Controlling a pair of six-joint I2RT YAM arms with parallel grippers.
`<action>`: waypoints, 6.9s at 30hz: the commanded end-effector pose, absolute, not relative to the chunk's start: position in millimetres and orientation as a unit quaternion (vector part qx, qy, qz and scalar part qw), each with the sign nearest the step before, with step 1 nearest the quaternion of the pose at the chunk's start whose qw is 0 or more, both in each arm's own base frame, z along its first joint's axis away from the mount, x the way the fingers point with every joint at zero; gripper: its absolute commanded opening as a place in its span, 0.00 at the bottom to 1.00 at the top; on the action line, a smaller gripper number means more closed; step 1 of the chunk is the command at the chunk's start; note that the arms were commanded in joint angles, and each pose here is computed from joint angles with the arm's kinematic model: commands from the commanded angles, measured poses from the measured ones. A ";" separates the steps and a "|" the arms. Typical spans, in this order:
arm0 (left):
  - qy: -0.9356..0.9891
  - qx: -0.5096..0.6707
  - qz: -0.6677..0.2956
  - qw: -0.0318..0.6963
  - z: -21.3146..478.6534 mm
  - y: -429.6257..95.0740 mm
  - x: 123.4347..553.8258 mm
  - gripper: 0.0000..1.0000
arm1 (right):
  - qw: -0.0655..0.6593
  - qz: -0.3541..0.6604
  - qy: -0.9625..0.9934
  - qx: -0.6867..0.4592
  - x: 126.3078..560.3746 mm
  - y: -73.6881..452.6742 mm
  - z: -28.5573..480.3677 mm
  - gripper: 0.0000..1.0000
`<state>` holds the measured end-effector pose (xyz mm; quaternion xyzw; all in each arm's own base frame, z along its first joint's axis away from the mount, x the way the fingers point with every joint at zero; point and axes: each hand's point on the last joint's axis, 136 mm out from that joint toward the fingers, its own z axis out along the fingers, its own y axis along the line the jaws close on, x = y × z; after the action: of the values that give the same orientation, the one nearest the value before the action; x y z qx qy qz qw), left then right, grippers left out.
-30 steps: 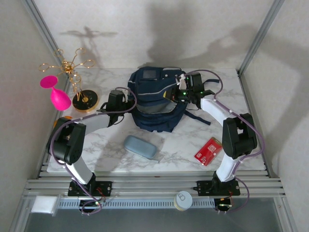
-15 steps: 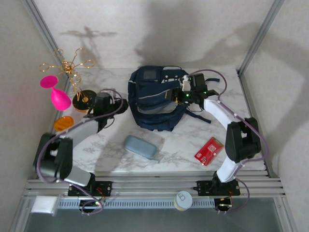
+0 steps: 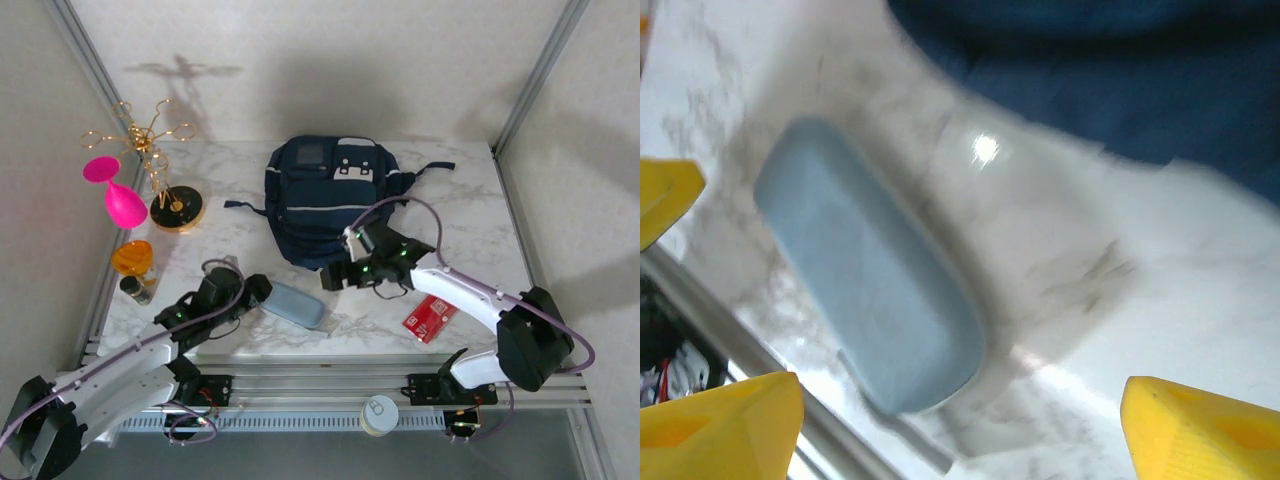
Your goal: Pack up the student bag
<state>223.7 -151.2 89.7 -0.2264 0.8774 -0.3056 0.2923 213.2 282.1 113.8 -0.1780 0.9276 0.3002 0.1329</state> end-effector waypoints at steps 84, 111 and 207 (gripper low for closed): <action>0.892 -0.128 -0.324 0.289 83.2 -248.7 395.5 0.61 | 0.280 0.373 0.879 0.101 301.3 115.5 164.0 0.00; 0.838 0.374 -0.093 0.386 146.1 -341.6 399.9 0.75 | 0.322 0.351 0.851 0.219 342.1 29.5 162.0 0.00; 0.845 0.027 -0.353 0.401 247.1 -382.2 389.8 0.35 | 0.368 0.309 0.852 0.207 386.6 93.3 158.0 0.29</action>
<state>390.3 -375.0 235.9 0.0171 0.8609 -0.3057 0.4063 410.8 123.1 176.2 0.2081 0.8140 0.3892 0.3775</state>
